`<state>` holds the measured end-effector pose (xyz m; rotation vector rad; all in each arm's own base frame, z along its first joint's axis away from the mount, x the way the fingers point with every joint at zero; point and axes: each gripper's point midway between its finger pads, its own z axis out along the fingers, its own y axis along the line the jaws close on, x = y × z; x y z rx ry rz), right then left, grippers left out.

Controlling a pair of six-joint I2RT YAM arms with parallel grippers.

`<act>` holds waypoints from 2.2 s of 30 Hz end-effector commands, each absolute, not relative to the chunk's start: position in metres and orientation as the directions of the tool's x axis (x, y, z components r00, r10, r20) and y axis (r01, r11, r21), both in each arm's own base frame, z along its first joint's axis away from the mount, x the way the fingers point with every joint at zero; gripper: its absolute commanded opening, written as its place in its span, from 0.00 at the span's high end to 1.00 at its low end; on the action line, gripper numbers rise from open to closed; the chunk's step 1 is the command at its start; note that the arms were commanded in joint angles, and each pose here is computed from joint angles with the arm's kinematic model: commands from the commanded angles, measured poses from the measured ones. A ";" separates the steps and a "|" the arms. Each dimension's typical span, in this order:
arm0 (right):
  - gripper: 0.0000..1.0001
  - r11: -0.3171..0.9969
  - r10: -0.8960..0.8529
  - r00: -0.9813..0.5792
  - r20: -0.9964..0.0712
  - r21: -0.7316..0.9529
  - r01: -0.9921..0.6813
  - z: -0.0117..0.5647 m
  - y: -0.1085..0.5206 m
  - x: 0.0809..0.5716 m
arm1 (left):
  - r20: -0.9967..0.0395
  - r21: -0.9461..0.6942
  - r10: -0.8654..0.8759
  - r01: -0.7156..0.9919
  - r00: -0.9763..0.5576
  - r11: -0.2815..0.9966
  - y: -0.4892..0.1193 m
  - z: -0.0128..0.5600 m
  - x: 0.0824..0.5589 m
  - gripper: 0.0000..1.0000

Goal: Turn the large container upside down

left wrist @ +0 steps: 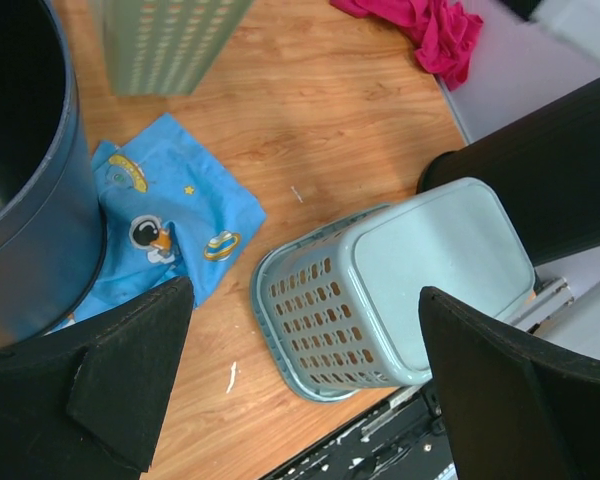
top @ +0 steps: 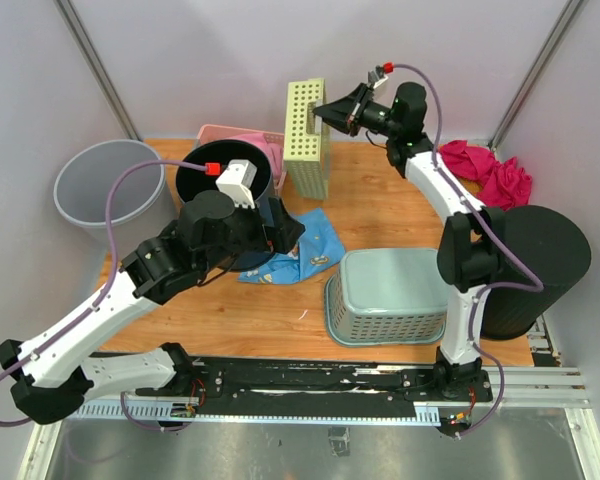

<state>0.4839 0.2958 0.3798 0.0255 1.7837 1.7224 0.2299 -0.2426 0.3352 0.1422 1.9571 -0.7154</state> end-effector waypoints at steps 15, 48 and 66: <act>0.99 -0.086 0.482 -0.869 -0.114 0.981 -0.177 0.313 0.245 0.498 | -0.846 -0.474 -0.269 0.420 -0.460 0.774 -0.248 0.359 0.230 0.01; 0.28 0.828 0.428 -0.725 -0.539 0.556 0.075 0.230 0.058 0.479 | -0.830 -0.486 -0.219 0.473 -0.512 0.735 -0.283 0.346 0.237 0.01; 0.28 0.878 -0.146 -0.739 -0.658 0.259 -0.404 0.226 0.223 0.455 | -0.839 -0.506 -0.353 0.356 -0.415 0.786 -0.239 0.372 0.241 0.01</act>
